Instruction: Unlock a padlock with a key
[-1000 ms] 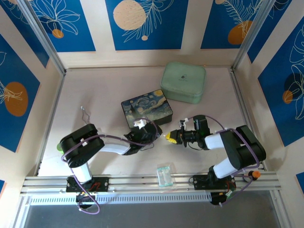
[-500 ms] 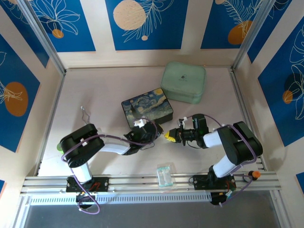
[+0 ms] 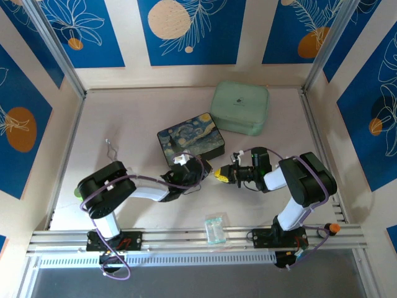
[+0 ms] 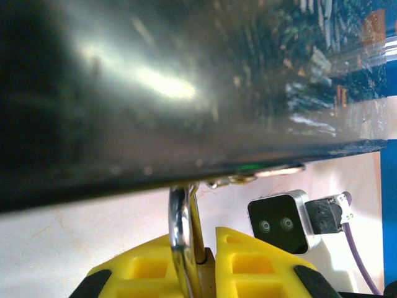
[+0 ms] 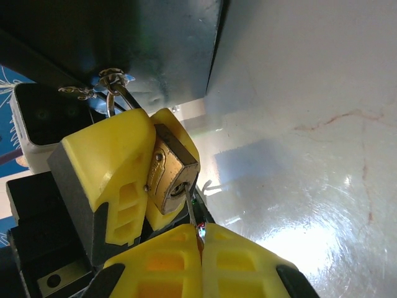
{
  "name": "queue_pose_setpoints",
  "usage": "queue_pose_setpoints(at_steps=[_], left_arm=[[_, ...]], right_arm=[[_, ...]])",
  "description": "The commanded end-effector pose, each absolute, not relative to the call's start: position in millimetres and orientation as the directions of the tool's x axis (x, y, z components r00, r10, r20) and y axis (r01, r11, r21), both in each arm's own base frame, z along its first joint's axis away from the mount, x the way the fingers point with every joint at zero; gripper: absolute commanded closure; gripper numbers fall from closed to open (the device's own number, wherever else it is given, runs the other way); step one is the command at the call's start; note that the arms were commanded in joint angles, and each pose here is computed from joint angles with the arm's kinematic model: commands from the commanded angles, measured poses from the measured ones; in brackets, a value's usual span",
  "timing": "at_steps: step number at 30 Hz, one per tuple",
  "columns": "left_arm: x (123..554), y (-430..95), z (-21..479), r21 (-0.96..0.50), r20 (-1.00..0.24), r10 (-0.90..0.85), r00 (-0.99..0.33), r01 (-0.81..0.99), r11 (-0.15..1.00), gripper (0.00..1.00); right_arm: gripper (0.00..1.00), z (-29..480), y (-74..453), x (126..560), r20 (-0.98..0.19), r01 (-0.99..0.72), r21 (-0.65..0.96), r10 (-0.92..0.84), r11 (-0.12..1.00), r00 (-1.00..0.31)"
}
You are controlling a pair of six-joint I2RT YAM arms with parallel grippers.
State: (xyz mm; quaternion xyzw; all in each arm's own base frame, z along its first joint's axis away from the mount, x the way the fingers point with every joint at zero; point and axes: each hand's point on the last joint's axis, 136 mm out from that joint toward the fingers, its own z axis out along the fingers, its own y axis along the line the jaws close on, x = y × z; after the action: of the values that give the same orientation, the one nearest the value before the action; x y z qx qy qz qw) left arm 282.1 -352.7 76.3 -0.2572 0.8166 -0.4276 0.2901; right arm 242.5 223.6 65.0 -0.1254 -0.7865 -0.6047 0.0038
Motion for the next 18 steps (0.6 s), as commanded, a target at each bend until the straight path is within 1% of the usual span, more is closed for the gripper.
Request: queue_pose_setpoints(at_steps=[1,7,12,18], left_arm=[[270.5,-367.6,89.8,-0.895,-0.150,-0.655,-0.741,-0.181,0.409,1.00],[271.4,-369.7,87.5,-0.885,-0.163,-0.647,-0.745,-0.179,0.429,1.00],[271.3,-377.4,94.0,-0.907,-0.125,-0.645,-0.754,-0.177,0.382,1.00],[266.4,-378.4,110.4,-0.900,-0.162,-0.608,-0.777,-0.137,0.414,1.00]], right_arm=[[1.00,74.6,221.9,254.2,0.098,0.144,0.966,0.212,0.215,-0.972],[1.00,79.5,230.2,248.5,0.080,0.121,0.970,0.193,0.210,-0.978],[1.00,74.5,235.3,248.8,0.083,0.125,0.967,0.189,0.222,-0.978],[1.00,70.8,229.7,257.7,0.093,0.132,0.972,0.196,0.193,-0.976]])
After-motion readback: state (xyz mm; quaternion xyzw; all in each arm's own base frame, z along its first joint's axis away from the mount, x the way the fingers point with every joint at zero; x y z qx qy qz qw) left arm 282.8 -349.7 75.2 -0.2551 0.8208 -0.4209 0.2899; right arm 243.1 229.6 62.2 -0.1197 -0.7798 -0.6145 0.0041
